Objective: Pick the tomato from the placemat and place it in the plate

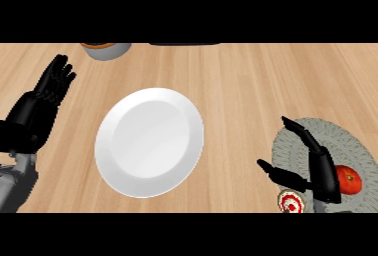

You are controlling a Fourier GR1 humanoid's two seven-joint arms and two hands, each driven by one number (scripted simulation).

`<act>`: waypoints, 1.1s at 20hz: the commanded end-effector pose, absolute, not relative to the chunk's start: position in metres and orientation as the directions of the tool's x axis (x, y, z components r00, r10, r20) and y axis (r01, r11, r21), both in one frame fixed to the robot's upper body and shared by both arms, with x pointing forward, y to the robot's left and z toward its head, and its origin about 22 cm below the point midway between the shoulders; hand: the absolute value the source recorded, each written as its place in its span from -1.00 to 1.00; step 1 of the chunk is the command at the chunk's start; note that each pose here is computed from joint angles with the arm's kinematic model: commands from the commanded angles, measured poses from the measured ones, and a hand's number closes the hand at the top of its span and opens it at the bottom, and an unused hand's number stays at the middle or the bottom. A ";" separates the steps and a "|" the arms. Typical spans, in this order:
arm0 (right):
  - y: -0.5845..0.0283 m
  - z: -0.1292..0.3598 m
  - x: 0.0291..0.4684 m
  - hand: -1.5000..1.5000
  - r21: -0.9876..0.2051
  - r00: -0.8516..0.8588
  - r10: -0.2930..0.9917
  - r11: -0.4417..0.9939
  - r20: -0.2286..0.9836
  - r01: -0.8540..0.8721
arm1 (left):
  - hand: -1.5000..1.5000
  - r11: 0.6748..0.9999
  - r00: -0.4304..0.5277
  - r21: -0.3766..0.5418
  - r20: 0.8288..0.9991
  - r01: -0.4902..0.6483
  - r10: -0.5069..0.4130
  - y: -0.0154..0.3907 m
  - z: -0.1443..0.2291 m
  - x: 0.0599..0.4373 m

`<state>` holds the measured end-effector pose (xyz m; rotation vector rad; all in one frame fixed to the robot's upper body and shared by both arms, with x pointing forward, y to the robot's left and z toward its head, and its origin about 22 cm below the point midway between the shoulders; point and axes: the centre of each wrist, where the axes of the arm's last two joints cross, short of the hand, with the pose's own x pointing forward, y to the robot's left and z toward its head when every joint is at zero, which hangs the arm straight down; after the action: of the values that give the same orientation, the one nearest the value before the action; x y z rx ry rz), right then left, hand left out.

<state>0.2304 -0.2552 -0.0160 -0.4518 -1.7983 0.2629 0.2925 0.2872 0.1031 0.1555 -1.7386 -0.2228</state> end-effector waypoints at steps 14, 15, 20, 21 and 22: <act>-0.326 0.114 0.207 -1.00 -0.881 0.226 0.861 0.473 0.456 -0.022 | 0.00 0.969 -0.198 0.245 0.952 0.030 -0.234 0.280 0.113 0.299; -0.331 0.115 0.203 -1.00 -0.892 0.274 0.873 0.441 0.403 -0.094 | 0.00 0.971 -0.191 0.239 0.955 0.031 -0.229 0.276 0.113 0.291; -0.325 0.136 0.202 -1.00 -0.853 0.370 0.888 0.401 0.272 -0.334 | 0.00 0.971 -0.186 0.235 0.957 0.041 -0.224 0.282 0.105 0.286; -0.305 0.130 0.204 -1.00 -0.853 0.382 0.889 0.390 0.251 -0.346 | 0.00 0.976 -0.182 0.216 0.961 0.030 -0.208 0.285 0.099 0.293; -0.300 0.146 0.211 -1.00 -0.849 0.380 0.890 0.392 0.253 -0.353 | 0.00 0.968 -0.202 0.249 0.950 0.036 -0.237 0.285 0.101 0.295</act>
<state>0.2059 -0.3149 0.1271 -0.8033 -0.9487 0.8454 0.2921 0.2813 0.1047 0.1428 -1.7457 -0.2373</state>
